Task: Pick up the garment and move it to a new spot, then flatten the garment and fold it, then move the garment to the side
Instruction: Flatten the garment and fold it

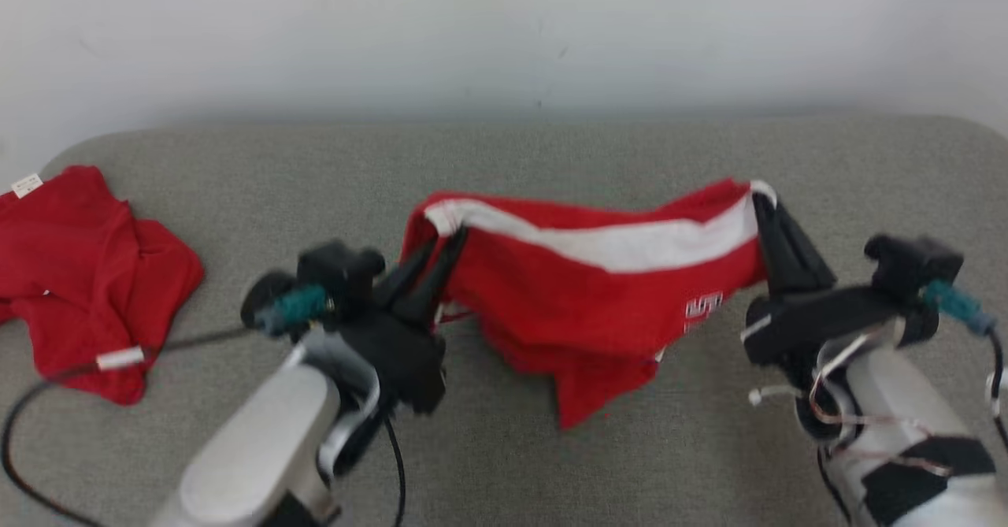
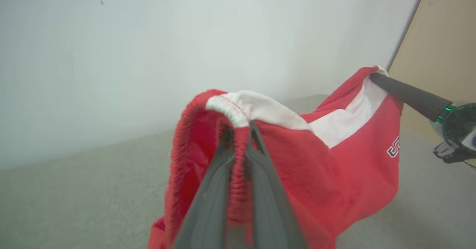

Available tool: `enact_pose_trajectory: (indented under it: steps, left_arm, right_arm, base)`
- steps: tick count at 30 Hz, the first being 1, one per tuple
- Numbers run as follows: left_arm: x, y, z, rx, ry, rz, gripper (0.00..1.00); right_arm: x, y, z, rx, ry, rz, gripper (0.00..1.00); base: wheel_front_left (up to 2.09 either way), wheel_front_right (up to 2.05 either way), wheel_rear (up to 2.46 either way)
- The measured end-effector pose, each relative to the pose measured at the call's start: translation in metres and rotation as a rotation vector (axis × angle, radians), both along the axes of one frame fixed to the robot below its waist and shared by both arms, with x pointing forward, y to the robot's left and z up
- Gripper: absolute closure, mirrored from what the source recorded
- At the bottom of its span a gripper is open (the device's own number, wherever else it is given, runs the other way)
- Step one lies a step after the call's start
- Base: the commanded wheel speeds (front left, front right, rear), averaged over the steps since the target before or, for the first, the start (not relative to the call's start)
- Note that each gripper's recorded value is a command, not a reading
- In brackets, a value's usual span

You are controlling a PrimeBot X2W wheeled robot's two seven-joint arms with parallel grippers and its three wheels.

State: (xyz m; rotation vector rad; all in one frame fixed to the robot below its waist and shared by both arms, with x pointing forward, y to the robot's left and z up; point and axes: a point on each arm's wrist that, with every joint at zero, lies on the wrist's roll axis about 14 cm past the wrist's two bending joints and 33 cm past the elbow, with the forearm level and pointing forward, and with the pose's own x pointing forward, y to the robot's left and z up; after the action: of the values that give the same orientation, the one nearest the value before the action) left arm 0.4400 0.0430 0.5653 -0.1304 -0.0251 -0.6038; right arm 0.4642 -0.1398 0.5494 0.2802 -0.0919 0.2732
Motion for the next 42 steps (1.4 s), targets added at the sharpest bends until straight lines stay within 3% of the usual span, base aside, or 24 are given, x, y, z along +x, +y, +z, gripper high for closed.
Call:
enact_pose_trajectory:
  steps: [12,14,20,23,32,37,42]
  left_arm:
    - [0.133,-0.009,0.182,-0.047,-0.198,-0.079,1.00]
    - [0.153,-0.009,0.202,-0.080,-0.219,-0.076,1.00]
    - [0.202,-0.003,0.226,-0.153,-0.263,-0.038,1.00]
    - [0.227,-0.007,0.216,-0.168,-0.257,-0.032,1.00]
    - [0.280,-0.029,0.125,-0.211,-0.140,-0.059,1.00]
    - [0.277,-0.042,0.062,-0.243,-0.042,-0.093,1.00]
    - [0.240,-0.054,0.005,-0.257,0.028,-0.136,1.00]
  right_arm:
    - [0.142,0.007,0.184,0.148,-0.249,0.051,1.00]
    - [0.163,-0.003,0.204,0.223,-0.261,0.037,1.00]
    - [0.210,-0.025,0.220,0.284,-0.267,-0.022,1.00]
    - [0.233,-0.031,0.214,0.283,-0.265,-0.052,1.00]
    - [0.284,-0.041,0.135,0.251,-0.168,-0.117,1.00]
    - [0.282,-0.031,0.077,0.233,-0.087,-0.101,1.00]
    - [0.250,-0.027,0.025,0.230,-0.004,-0.072,1.00]
  base:
    - [0.00,0.00,0.00]
    - [0.00,0.00,0.00]
    - [0.00,0.00,0.00]
    - [0.00,0.00,0.00]
    - [0.00,0.00,0.00]
    - [0.00,0.00,0.00]
    - [0.00,0.00,0.00]
